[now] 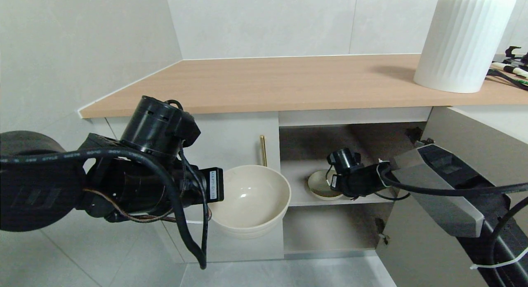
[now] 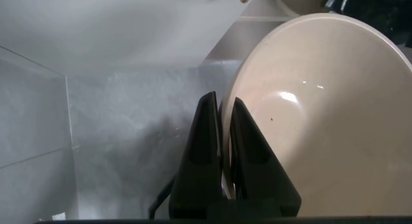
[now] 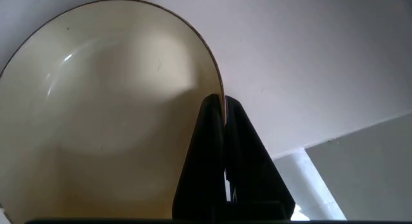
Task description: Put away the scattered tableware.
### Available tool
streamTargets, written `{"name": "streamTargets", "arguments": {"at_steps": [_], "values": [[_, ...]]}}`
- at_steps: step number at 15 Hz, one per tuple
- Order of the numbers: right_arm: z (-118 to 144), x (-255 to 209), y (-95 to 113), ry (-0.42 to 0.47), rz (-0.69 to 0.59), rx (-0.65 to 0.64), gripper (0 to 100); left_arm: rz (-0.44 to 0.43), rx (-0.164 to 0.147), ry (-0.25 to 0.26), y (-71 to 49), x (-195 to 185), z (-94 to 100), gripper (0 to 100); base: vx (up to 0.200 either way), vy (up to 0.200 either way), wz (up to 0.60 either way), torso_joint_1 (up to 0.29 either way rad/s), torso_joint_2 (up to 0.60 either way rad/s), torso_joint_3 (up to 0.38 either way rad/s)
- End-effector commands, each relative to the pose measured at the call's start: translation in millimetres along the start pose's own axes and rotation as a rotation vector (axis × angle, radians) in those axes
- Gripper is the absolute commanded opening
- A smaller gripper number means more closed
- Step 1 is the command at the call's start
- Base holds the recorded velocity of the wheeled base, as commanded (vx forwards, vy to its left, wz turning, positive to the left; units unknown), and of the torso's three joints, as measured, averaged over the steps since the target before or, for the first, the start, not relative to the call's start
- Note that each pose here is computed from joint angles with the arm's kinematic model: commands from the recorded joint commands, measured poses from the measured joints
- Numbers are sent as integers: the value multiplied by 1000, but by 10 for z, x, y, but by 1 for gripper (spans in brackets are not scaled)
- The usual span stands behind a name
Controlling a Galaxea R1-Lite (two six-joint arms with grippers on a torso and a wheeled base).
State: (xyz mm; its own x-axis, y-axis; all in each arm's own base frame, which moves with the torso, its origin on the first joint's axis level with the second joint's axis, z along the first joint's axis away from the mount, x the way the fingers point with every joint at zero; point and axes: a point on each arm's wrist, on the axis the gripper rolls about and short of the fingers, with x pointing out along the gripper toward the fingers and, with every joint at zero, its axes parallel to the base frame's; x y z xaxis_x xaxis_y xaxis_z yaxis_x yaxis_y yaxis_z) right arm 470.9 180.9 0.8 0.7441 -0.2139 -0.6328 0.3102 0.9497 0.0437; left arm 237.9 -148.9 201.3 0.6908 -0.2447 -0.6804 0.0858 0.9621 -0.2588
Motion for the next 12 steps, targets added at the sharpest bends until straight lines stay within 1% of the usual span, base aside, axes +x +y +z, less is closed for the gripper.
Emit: {"name": "streamTargets", "arguments": {"at_steps": [1, 6, 7, 11, 12], "values": [[-31, 61, 10, -1, -4, 1, 0, 5, 1, 5, -3, 20, -7, 0, 0, 0, 0, 0, 0, 0], [18, 57, 24, -16, 0, 11, 0, 3, 1, 0, -5, 4, -5, 0, 0, 0, 0, 0, 0, 0], [22, 56, 25, -18, -1, 11, 100, 3, 1, 0, -5, 4, -5, 0, 0, 0, 0, 0, 0, 0], [77, 56, 15, -32, -1, 39, 100, 2, 0, -3, -4, 3, 2, 0, 0, 0, 0, 0, 0, 0], [177, -44, 9, -47, 8, 61, 100, 2, 0, 0, -6, 14, 1, 0, 0, 0, 0, 0, 0, 0]]}}
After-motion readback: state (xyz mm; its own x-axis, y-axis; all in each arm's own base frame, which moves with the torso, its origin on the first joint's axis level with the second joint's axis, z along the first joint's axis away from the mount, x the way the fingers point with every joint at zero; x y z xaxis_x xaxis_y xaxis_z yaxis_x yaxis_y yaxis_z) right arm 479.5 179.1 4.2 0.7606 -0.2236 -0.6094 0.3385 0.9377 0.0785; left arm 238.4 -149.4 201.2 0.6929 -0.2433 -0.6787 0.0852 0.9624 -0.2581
